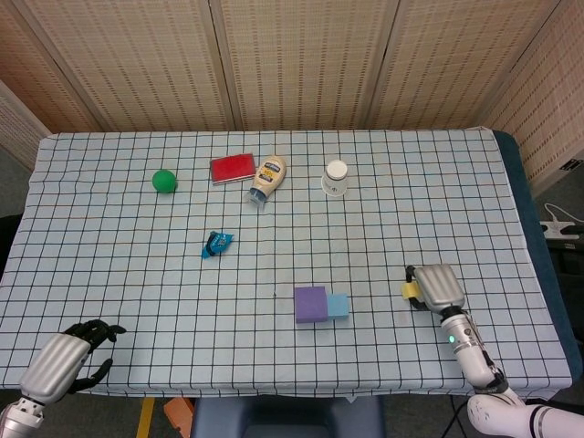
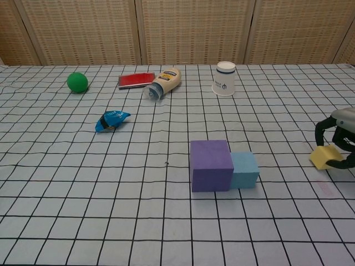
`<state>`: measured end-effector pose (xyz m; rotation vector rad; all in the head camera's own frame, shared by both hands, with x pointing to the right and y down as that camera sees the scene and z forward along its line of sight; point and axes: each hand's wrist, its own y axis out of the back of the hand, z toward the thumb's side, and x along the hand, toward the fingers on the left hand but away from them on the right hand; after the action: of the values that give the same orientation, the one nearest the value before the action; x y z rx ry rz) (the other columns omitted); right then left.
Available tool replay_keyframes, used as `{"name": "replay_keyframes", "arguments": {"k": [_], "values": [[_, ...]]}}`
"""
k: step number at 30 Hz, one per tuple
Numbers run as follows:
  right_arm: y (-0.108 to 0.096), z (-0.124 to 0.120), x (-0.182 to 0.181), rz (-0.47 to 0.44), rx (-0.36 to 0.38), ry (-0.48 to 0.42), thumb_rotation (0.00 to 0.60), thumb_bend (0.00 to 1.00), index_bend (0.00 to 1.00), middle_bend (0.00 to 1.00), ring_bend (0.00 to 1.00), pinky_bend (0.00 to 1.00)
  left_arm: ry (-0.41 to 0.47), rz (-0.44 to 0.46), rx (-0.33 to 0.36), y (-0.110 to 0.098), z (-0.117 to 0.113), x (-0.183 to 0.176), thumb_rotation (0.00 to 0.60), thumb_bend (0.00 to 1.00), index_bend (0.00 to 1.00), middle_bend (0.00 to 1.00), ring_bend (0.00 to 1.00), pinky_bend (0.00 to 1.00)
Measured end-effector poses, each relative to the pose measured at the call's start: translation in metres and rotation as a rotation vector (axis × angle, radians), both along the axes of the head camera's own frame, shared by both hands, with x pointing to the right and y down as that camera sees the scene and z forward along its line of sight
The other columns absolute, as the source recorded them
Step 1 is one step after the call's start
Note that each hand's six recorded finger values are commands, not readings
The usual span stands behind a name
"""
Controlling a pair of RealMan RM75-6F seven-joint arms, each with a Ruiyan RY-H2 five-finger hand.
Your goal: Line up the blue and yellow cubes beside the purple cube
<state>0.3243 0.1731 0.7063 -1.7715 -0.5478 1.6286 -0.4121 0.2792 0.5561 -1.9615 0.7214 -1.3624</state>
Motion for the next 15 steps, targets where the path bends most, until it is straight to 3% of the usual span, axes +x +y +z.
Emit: {"name": "replay_keyframes", "arguments": {"k": [7, 15], "values": [[0.009, -0.012, -0.043, -0.031, -0.045, -0.122, 0.6, 0.27, 0.57, 0.86, 0.9, 1.0, 0.002, -0.006, 0.002, -0.001, -0.001, -0.001, 0.6, 0.43, 0.29, 0.39, 0.25, 0.35], [0.01, -0.009, -0.061, -0.036, -0.056, -0.154, 0.6, 0.27, 0.57, 0.86, 0.91, 1.0, 0.004, -0.01, 0.004, -0.002, -0.001, -0.002, 0.6, 0.43, 0.29, 0.39, 0.25, 0.35]]}}
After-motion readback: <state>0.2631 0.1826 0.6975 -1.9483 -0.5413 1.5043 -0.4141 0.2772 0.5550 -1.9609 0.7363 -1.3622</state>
